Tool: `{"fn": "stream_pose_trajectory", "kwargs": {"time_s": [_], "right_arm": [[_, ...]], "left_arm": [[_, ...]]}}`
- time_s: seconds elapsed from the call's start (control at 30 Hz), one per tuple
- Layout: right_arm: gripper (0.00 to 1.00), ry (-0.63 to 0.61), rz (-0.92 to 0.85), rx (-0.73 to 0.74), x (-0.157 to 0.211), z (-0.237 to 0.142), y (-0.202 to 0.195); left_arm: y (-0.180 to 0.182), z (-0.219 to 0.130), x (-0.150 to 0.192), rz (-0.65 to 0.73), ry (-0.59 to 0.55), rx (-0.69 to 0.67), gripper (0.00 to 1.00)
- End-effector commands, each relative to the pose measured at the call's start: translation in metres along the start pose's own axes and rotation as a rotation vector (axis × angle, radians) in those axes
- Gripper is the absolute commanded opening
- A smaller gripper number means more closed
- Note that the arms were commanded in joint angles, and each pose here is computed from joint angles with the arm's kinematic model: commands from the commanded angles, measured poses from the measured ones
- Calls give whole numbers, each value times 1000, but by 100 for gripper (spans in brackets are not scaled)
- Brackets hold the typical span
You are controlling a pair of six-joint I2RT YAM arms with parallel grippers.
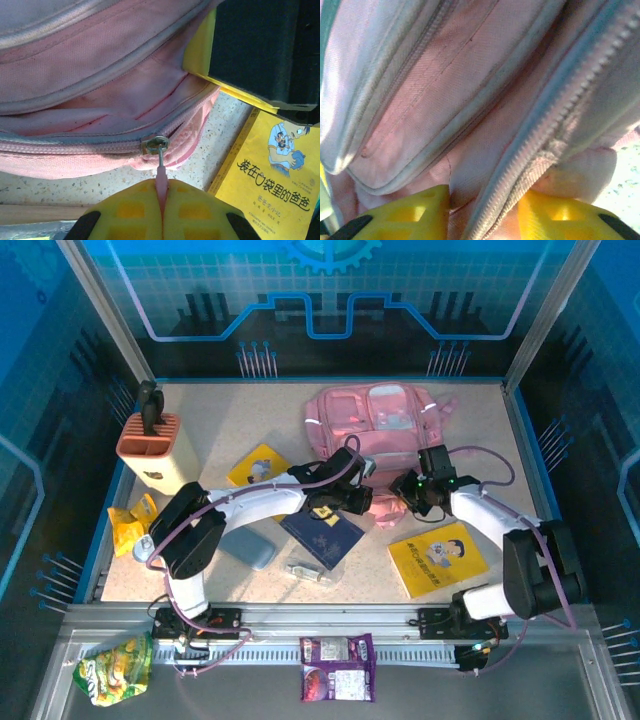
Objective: Pack books, pencil case, and school supplies into a backpack
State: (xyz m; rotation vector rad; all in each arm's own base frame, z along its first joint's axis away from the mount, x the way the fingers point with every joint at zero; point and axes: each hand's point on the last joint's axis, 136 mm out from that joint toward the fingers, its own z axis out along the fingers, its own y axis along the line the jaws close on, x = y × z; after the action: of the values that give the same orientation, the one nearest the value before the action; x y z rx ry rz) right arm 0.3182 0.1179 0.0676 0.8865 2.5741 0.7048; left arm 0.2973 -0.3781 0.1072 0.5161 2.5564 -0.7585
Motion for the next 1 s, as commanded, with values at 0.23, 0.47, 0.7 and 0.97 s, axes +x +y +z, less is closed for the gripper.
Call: {"fn": "stream_pose_trajectory", "kwargs": {"time_s": [0.23, 0.47, 0.7, 0.97], "right_arm": [[0, -138, -52, 62, -66, -21, -17], [0, -194, -80, 106, -105, -43, -25], [23, -101, -144, 25, -76, -40, 2], [65, -18, -172, -13, -14, -52, 15]], "left_arm": [[0, -28, -16, 64, -36, 5, 0], [41, -31, -16, -12, -40, -37, 0], [31, -25, -24, -31, -51, 22, 0], [29, -22, -31, -40, -83, 32, 0]]}}
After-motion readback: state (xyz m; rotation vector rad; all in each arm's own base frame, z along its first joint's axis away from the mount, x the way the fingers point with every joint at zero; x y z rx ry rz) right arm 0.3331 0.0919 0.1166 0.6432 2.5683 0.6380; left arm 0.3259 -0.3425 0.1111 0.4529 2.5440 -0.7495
